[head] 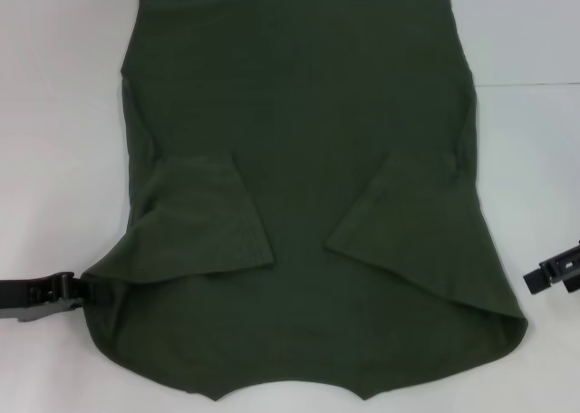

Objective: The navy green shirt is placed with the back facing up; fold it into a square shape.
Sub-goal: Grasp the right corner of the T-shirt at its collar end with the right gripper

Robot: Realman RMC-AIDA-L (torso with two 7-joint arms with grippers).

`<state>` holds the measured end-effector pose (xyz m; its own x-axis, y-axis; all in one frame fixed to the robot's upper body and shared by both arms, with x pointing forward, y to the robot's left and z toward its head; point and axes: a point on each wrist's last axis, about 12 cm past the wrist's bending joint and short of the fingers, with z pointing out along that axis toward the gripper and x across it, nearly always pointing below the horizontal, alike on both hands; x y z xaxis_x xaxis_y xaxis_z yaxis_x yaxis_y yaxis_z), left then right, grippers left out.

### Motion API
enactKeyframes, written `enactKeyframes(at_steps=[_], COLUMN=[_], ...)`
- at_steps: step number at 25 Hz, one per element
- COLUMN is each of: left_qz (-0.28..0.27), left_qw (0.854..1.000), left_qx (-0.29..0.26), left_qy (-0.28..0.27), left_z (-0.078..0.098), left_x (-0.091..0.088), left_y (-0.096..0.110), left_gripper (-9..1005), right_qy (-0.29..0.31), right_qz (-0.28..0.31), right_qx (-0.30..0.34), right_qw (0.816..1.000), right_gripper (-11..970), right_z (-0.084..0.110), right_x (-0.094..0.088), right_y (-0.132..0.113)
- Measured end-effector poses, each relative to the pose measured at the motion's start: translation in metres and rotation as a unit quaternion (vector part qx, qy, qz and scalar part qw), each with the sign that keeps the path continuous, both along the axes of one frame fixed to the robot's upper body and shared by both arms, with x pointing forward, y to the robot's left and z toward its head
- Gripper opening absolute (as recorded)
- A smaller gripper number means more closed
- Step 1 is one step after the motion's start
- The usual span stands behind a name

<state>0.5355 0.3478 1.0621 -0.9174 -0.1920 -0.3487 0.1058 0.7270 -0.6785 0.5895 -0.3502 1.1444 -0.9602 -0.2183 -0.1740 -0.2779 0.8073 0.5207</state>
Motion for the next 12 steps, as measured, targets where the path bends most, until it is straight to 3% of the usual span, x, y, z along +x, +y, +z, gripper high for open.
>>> enactKeyframes(at_steps=[10,12], left_qz=[0.003,0.003], left_qw=[1.0,1.0], left_qx=[-0.002,-0.002], left_qy=[0.001,0.0], left_z=[-0.001,0.0], left_x=[-0.001,-0.001], left_y=[0.001,0.001], left_gripper=[27,27], right_qy=[0.005,0.006], right_qz=[0.021,0.025], right_qx=[-0.005,-0.011], right_qw=[1.0,1.0], right_gripper=[925,879], right_z=[-0.011,-0.014], right_x=[-0.003,-0.003], right_y=[0.011,0.014])
